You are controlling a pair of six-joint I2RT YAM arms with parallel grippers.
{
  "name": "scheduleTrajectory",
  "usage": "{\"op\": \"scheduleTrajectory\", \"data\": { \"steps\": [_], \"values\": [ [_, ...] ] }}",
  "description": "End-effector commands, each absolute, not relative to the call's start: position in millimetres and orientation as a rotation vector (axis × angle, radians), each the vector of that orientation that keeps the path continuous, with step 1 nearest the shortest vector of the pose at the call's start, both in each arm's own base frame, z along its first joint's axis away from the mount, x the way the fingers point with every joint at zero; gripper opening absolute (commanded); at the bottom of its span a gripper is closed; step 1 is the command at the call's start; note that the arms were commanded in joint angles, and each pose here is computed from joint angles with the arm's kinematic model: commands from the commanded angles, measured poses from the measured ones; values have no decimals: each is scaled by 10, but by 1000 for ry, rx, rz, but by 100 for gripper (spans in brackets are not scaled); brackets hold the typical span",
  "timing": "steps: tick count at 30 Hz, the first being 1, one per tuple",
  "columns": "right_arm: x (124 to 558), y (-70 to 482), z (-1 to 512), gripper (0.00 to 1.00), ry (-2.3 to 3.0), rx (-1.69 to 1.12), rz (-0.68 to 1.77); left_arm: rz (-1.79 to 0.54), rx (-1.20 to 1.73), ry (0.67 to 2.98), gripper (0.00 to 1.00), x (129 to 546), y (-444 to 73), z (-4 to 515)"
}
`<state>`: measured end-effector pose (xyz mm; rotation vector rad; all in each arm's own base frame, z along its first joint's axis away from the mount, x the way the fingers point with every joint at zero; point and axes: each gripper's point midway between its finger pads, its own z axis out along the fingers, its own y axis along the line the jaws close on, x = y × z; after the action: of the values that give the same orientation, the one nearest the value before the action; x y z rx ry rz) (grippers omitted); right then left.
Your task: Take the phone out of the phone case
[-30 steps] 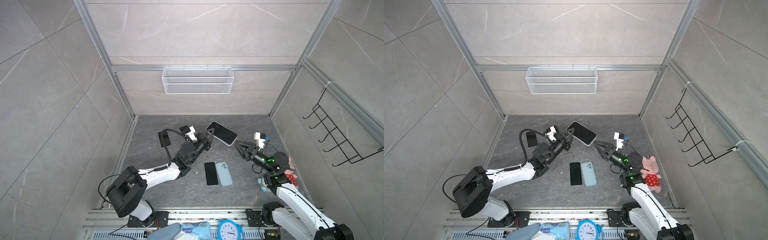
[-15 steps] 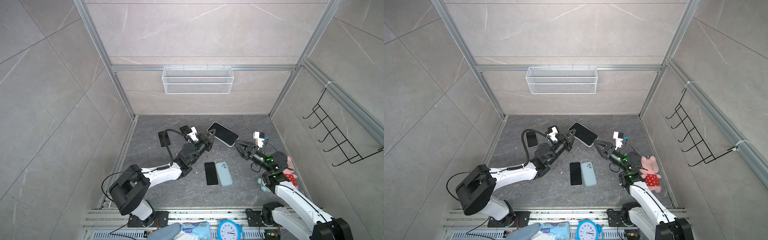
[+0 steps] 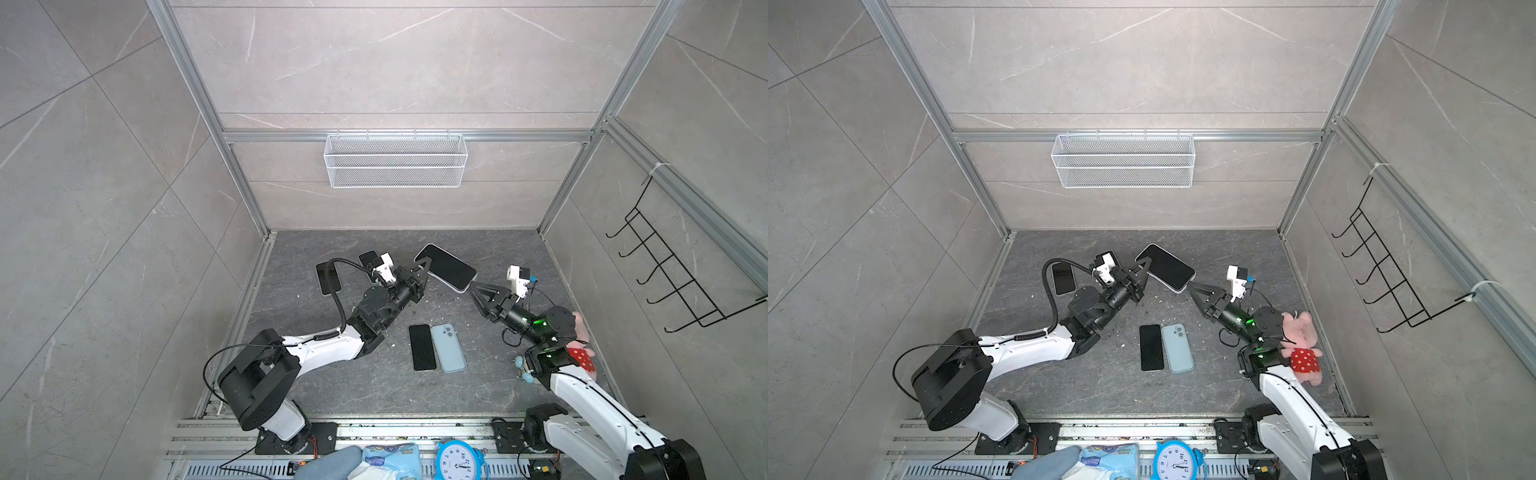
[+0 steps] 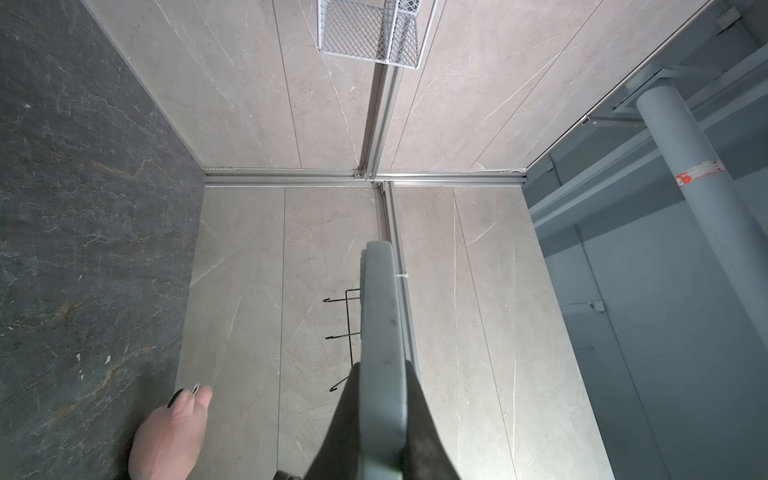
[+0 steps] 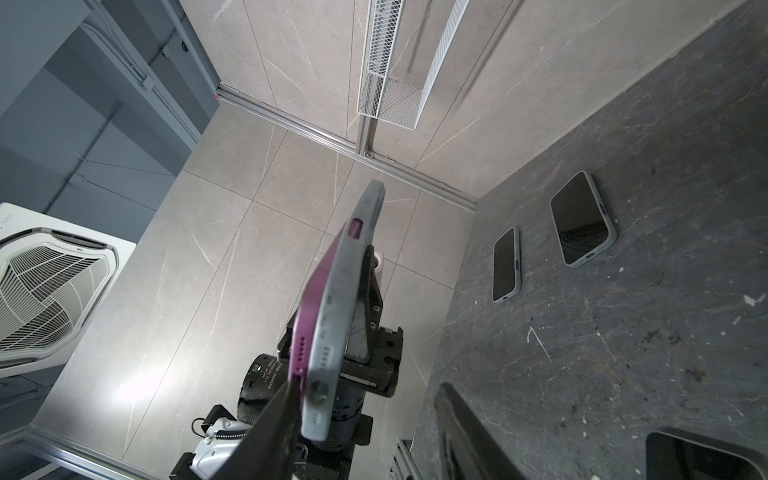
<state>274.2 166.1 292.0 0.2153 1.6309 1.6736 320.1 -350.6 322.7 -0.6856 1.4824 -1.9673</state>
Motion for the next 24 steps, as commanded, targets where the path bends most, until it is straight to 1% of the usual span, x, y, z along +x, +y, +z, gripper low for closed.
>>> {"op": "scheduleTrajectory", "data": {
  "steps": [1,24],
  "values": [
    [2715,1665,2942,54,1611,204,1682,-2095,-623,1276,0,3063,-3394,3774],
    [2754,1672,2977,56,1593,204,1700,-2092,-591,1303,0,3036,-3552,3693]
  ]
}}
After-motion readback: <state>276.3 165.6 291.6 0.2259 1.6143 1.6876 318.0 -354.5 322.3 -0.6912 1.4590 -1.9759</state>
